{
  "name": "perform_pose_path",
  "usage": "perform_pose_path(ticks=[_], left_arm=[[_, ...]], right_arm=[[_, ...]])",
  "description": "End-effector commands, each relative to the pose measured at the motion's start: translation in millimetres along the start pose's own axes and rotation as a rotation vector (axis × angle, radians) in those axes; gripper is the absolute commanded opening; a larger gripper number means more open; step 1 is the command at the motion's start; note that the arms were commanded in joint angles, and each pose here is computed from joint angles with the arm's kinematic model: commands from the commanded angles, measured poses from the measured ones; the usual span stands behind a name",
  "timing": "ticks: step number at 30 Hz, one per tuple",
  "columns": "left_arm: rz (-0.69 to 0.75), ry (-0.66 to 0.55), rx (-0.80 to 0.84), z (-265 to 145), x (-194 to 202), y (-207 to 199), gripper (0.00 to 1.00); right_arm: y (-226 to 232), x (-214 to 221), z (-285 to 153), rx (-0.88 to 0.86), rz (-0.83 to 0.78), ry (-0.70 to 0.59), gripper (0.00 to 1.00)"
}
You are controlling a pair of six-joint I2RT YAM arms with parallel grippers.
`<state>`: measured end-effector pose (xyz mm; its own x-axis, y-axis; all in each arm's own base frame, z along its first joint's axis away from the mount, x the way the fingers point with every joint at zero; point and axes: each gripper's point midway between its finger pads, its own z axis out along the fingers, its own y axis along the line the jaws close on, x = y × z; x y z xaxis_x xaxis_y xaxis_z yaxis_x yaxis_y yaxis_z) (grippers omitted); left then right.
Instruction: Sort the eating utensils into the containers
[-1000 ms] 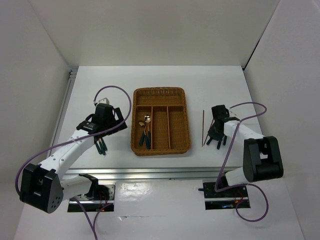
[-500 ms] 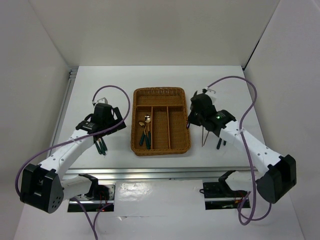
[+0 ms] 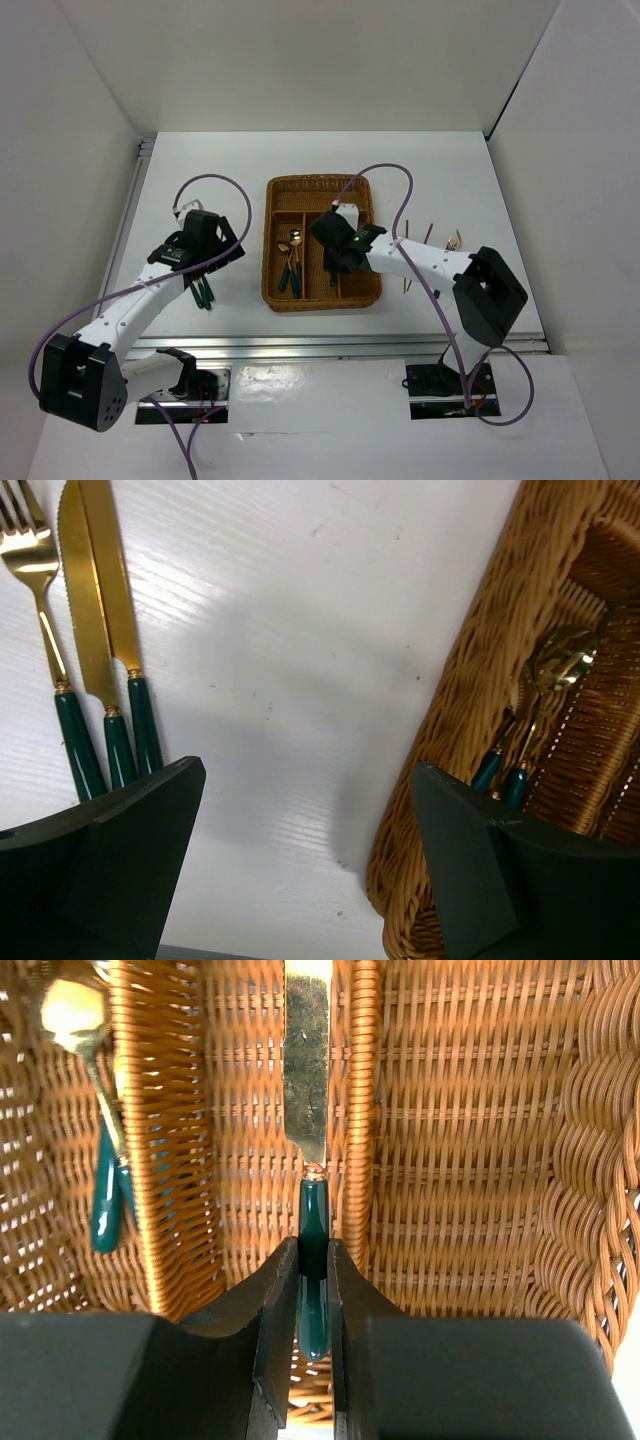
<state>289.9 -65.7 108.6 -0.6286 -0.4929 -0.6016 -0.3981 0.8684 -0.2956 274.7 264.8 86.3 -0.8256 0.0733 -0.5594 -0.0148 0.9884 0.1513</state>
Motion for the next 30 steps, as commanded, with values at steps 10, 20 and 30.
perform_pose_path(ticks=[10, 20, 30], left_arm=[[-0.049, -0.019, -0.045, 1.2, -0.5, 13.5, 0.98], [-0.086, 0.018, -0.193, 7.8, 16.2, 41.8, 0.91], [-0.141, 0.047, -0.26, 24.3, 24.2, 60.9, 0.87]], right_arm=[[27.8, -16.6, 13.7, -0.078, 0.025, -0.05, 0.28], [36.4, -13.5, 14.3, -0.117, -0.018, -0.046, 0.52], [32.9, -25.4, -9.7, -0.155, -0.016, -0.101, 0.54]])
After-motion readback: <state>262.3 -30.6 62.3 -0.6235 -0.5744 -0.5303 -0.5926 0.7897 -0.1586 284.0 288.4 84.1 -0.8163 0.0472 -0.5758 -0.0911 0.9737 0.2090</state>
